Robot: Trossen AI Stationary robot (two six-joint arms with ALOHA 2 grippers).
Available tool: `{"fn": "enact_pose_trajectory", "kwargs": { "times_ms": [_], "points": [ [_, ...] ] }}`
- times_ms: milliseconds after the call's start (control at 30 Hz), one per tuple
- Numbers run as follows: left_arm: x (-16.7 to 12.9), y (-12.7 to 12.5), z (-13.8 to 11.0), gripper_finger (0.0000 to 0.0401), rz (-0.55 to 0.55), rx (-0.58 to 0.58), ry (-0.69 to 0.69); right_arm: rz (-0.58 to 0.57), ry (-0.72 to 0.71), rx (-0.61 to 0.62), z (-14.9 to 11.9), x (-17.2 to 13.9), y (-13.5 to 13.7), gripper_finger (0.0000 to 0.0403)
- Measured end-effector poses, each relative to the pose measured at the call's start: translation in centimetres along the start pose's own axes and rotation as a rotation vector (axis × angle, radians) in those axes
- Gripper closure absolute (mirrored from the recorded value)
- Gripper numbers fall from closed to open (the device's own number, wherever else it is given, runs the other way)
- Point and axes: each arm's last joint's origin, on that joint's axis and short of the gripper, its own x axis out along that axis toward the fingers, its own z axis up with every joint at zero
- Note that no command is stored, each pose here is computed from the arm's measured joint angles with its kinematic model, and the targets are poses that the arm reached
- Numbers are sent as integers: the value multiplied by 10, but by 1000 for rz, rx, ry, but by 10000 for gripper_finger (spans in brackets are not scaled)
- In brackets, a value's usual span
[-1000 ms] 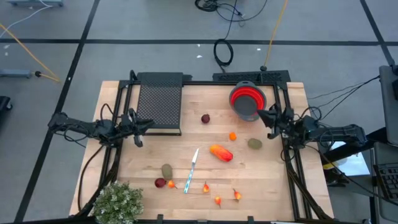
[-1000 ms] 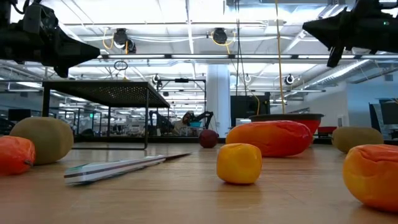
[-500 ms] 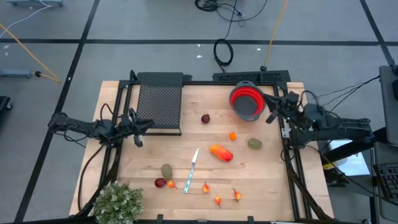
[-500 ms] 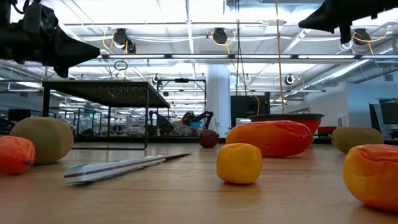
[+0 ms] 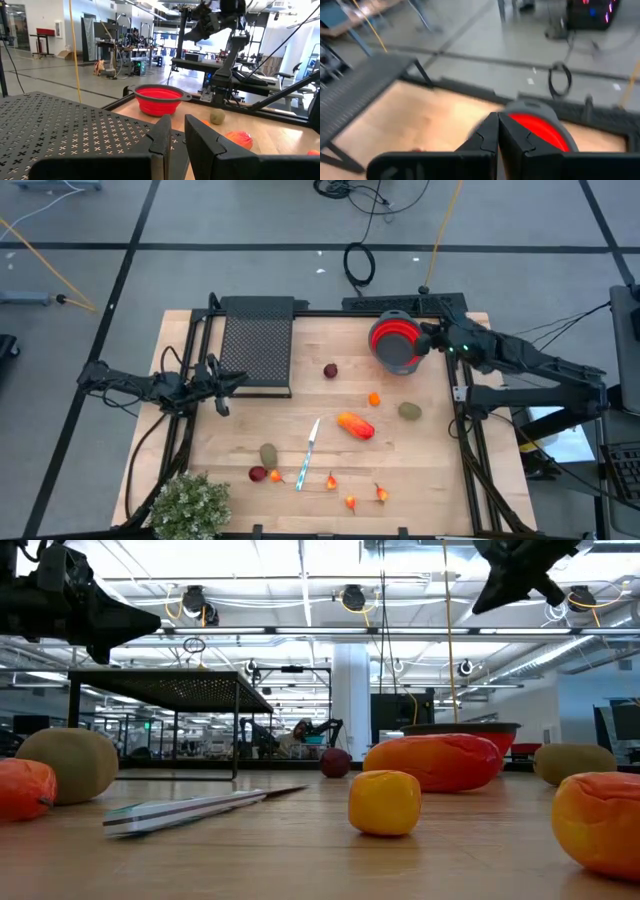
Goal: Pick & Place Fruit
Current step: Put the red strainer bowl on the shelf
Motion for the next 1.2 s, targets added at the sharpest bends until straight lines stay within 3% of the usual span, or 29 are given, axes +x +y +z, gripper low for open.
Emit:
{"fn": "enact_pose_trajectory", "kwargs": {
  "times_ms": [233,533,733,900,1200],
  "points": [
    [0,0,0,350,0,-1,0,-57,299,-14,13,33,-7,403],
    [0,0,0,350,-1,0,0,-207,594,40,11,73,-45,403],
    [0,0,0,350,-1,0,0,-260,645,5,14,89,-64,403],
    [0,0,0,350,-1,0,0,-208,684,-12,15,99,-72,403],
    [0,0,0,350,-1,0,1,-177,595,-74,23,106,-76,385]
  ]
}}
